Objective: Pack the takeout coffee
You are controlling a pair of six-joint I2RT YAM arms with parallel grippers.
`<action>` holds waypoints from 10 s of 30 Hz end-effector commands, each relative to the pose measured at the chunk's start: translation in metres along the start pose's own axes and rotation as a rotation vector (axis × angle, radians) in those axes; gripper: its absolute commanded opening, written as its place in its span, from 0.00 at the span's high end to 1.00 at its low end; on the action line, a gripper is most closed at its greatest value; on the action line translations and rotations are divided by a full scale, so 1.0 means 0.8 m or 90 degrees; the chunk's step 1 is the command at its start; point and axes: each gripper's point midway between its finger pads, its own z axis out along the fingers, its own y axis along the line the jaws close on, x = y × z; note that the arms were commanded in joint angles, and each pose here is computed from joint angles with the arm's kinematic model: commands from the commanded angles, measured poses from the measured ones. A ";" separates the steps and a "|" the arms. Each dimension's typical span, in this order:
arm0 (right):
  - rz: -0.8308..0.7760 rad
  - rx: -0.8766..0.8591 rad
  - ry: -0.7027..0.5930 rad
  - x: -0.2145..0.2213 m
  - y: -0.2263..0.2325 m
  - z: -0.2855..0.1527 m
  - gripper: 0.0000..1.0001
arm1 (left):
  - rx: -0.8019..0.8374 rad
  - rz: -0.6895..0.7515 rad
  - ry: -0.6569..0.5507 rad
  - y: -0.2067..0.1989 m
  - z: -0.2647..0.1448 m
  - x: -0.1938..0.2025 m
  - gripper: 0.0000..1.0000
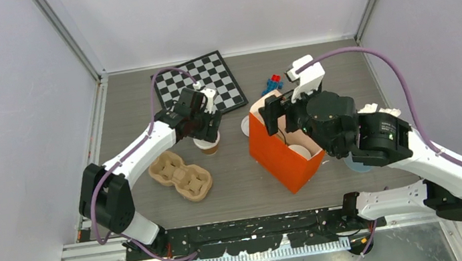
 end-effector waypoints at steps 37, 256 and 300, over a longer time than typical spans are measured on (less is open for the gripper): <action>0.328 0.249 0.102 0.067 -0.103 -0.082 0.14 | 0.092 0.059 -0.061 -0.033 -0.007 -0.051 0.04; 0.245 0.196 0.253 0.138 -0.055 0.009 0.62 | 0.376 0.398 -0.155 -0.204 -0.296 -0.052 0.46; 0.165 0.048 0.099 0.108 -0.034 0.051 1.00 | 0.283 0.456 -0.179 -0.189 -0.316 -0.064 0.49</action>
